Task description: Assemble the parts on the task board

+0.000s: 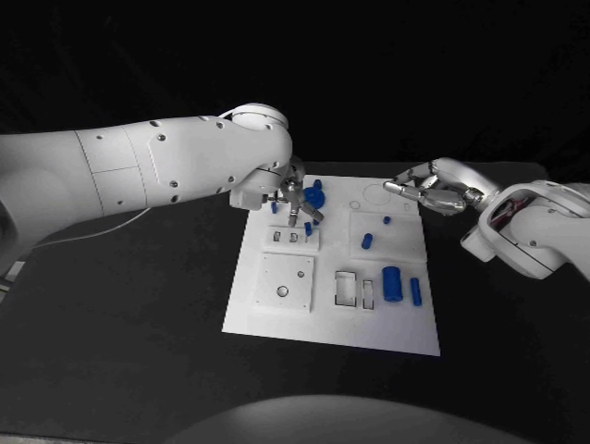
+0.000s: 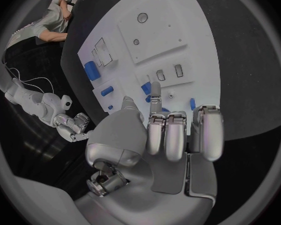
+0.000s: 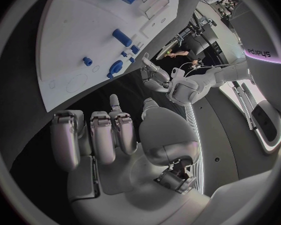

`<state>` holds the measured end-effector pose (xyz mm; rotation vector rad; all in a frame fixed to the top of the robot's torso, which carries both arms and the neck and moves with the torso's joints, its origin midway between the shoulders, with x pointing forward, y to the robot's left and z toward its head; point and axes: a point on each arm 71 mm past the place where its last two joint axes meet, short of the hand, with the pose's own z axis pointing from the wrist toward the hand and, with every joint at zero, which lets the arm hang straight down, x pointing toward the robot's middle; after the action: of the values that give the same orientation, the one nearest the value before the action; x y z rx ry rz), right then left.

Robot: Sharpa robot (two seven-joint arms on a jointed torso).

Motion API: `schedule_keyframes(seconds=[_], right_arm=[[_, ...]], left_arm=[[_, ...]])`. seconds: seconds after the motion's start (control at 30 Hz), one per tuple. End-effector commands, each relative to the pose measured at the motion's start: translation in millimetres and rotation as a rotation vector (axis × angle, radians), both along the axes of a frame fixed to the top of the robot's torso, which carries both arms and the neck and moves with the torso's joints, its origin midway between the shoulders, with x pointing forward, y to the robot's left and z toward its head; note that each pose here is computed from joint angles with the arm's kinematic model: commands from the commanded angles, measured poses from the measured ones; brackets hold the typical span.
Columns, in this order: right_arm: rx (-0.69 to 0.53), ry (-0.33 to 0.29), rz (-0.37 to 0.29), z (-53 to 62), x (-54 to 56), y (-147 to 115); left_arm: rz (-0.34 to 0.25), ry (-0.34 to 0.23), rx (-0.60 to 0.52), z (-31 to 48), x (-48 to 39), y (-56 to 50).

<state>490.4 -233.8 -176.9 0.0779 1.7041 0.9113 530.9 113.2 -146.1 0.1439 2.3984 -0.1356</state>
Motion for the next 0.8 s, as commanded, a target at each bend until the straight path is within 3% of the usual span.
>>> schedule_keyframes(seconds=[0.03,0.8], right_arm=[[-0.011,0.029,0.010,-3.0,-0.3,1],[-0.013,0.036,0.014,-4.7,-0.6,2]], left_arm=[[0.029,0.021,-0.005,-1.7,1.0,-1.3],[0.083,0.027,-0.028,-17.2,12.1,-6.0]])
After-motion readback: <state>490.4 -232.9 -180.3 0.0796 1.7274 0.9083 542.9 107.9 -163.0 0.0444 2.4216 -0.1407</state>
